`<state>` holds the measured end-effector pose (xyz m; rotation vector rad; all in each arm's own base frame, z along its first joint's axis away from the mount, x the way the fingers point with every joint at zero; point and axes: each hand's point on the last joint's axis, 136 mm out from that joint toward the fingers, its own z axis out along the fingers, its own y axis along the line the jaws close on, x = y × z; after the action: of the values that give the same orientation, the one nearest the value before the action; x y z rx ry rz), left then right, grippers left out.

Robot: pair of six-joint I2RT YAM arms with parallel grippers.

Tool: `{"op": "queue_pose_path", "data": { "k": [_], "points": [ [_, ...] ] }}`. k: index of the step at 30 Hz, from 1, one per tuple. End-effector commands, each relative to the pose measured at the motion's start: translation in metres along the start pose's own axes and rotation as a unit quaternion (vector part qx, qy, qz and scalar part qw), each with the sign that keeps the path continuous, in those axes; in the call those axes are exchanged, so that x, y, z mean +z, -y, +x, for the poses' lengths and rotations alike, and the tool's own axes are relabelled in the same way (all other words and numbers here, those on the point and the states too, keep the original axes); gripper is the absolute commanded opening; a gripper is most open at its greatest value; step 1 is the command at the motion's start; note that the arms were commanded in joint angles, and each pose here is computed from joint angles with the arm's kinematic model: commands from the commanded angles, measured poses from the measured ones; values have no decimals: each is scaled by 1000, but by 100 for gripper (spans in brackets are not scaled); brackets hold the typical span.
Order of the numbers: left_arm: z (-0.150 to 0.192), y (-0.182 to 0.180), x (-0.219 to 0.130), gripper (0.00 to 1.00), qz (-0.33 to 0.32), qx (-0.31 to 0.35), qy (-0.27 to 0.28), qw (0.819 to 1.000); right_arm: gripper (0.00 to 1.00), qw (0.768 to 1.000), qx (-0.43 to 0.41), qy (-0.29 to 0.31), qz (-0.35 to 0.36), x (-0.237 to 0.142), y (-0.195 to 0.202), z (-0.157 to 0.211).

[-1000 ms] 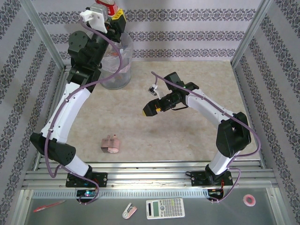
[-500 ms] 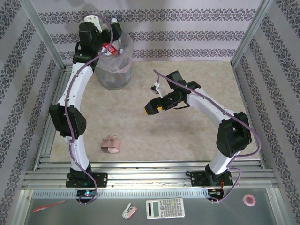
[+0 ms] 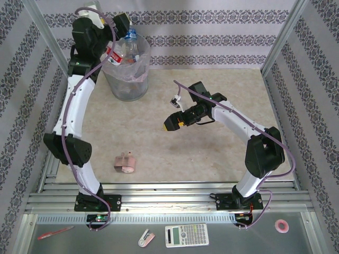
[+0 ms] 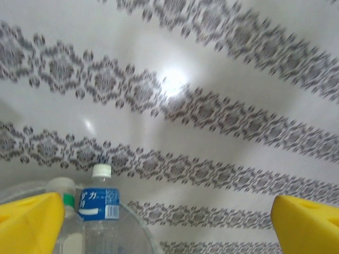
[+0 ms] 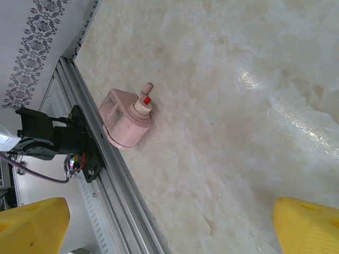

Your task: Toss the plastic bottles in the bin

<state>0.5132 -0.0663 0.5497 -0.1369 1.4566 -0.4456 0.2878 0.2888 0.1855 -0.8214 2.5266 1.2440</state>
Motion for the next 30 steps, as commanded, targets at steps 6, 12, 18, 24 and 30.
{"op": "queue_pose_path", "data": {
  "k": [6, 12, 18, 24, 30],
  "points": [
    [-15, -5, -67, 100, -46, 13, 15, 999, 98, 999, -25, 23, 5, -15, -10, -9],
    [39, -39, -121, 100, -116, 11, -43, 992, 98, 997, -42, 57, 38, -32, -7, -22],
    [140, -82, -169, 100, -181, -1, -152, 972, 98, 989, -40, 110, 89, -60, 11, -34],
    [239, -142, -210, 100, -274, 30, -229, 934, 98, 950, -6, 210, 231, -114, 67, -40],
    [281, -172, -212, 100, -276, 111, -196, 934, 98, 833, 20, 351, 427, -196, 139, -22]
  ]
}}
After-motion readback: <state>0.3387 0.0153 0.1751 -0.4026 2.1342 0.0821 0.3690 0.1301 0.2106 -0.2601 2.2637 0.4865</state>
